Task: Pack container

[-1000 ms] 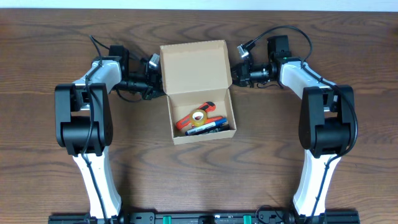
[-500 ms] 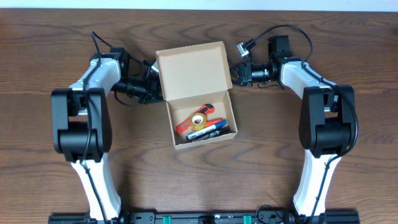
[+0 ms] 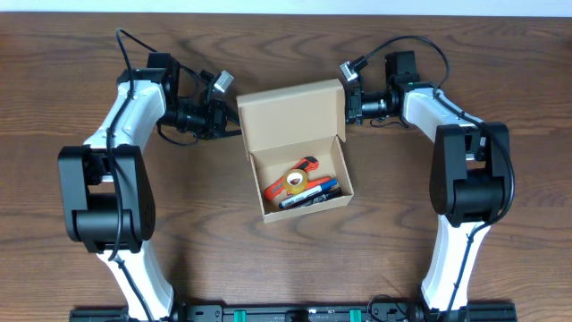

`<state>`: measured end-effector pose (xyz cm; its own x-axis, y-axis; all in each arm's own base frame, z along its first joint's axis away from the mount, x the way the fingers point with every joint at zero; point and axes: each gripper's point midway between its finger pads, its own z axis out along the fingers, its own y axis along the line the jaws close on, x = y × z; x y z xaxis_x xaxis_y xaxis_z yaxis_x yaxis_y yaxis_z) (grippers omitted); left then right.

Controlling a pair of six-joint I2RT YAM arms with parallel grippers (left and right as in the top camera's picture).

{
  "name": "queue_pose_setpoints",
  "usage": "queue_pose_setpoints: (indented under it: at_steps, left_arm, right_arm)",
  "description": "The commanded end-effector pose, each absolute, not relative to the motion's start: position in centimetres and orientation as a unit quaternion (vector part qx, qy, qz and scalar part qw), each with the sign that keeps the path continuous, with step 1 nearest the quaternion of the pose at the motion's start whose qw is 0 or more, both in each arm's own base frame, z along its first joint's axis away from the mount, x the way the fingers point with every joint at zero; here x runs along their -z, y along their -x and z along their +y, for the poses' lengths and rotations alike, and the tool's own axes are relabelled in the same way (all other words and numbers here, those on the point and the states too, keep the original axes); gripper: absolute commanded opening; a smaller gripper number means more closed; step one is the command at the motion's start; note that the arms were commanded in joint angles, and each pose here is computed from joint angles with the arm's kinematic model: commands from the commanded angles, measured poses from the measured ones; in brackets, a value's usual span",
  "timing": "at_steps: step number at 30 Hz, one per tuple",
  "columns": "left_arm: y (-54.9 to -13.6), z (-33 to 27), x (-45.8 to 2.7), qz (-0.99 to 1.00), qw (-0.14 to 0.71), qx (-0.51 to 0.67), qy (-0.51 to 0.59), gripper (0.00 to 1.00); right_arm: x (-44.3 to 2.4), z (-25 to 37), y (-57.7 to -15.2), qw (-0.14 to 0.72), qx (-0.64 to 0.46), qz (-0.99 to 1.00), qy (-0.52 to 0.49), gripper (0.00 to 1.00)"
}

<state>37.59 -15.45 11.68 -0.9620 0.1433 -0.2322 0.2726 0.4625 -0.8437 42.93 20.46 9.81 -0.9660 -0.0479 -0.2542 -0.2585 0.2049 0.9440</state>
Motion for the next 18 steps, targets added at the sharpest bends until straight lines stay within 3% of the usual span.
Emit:
queue_pose_setpoints:
  at_steps: [1, 18]
  left_arm:
    - [-37.4, -15.6, -12.5, 0.851, 0.075, 0.501, -0.137, 0.06]
    - [-36.0, -17.6, -16.4, 0.849, 0.103, 0.486, -0.18, 0.06]
  right_arm:
    - [-9.3, 20.3, -42.8, 0.079, -0.635, 0.762, 0.1, 0.01]
    - [-9.2, 20.3, -42.8, 0.078, -0.633, 0.764, 0.098, 0.01]
